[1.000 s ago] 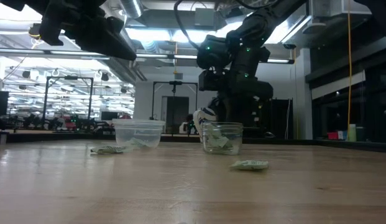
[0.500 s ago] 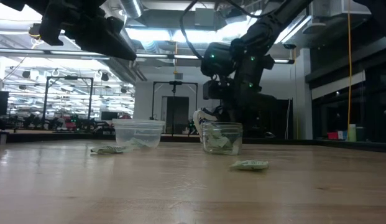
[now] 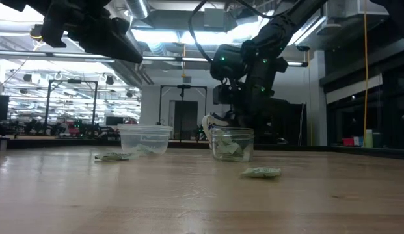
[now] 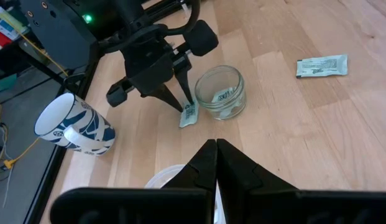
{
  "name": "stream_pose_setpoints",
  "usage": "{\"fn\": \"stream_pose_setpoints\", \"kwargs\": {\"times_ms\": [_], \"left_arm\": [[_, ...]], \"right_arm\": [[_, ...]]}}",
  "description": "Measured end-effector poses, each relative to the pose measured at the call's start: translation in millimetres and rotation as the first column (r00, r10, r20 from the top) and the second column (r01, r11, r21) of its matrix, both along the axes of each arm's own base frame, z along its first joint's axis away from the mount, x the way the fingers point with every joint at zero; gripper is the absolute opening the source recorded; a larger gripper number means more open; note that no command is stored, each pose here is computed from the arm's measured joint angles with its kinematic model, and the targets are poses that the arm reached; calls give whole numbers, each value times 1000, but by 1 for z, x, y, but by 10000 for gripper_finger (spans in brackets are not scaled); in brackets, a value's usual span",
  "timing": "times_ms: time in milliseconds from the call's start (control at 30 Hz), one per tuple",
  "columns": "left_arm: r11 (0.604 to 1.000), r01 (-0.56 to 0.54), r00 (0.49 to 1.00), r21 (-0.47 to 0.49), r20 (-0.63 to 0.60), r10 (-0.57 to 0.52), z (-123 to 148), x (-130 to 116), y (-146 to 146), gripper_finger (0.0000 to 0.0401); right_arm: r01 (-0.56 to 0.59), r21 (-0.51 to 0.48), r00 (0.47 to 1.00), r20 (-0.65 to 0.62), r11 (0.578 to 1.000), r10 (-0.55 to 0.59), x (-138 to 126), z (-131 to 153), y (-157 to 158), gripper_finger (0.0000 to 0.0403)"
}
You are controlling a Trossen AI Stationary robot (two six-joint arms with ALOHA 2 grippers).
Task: Pick and place Stevia / Truvia into bins
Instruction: Put the stevia packet into the transparent container
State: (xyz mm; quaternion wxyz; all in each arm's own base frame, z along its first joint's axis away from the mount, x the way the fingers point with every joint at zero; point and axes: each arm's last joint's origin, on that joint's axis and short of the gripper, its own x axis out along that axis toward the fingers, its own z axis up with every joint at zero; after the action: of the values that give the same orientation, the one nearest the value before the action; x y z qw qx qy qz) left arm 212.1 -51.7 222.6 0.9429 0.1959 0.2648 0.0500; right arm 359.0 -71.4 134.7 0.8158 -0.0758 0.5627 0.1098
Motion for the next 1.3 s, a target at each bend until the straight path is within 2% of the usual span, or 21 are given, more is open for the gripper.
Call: {"fn": "stream_pose_setpoints", "kwargs": {"times_ms": [200,733,1300], "left_arm": [[1000,0,1000,0,0,0,0,0,0,6],[1000,0,1000,0,0,0,0,0,0,6],[1000,0,1000,1,-1,0,0,0,0,6]], "right_arm": [[44,-44,999,-16,998,-45,-1,0,-4,10],[62,-42,998,-20,997,-62,-2,3,-5,1],[92,-19,986,139,996,-88,-12,56,-12,0]]}}
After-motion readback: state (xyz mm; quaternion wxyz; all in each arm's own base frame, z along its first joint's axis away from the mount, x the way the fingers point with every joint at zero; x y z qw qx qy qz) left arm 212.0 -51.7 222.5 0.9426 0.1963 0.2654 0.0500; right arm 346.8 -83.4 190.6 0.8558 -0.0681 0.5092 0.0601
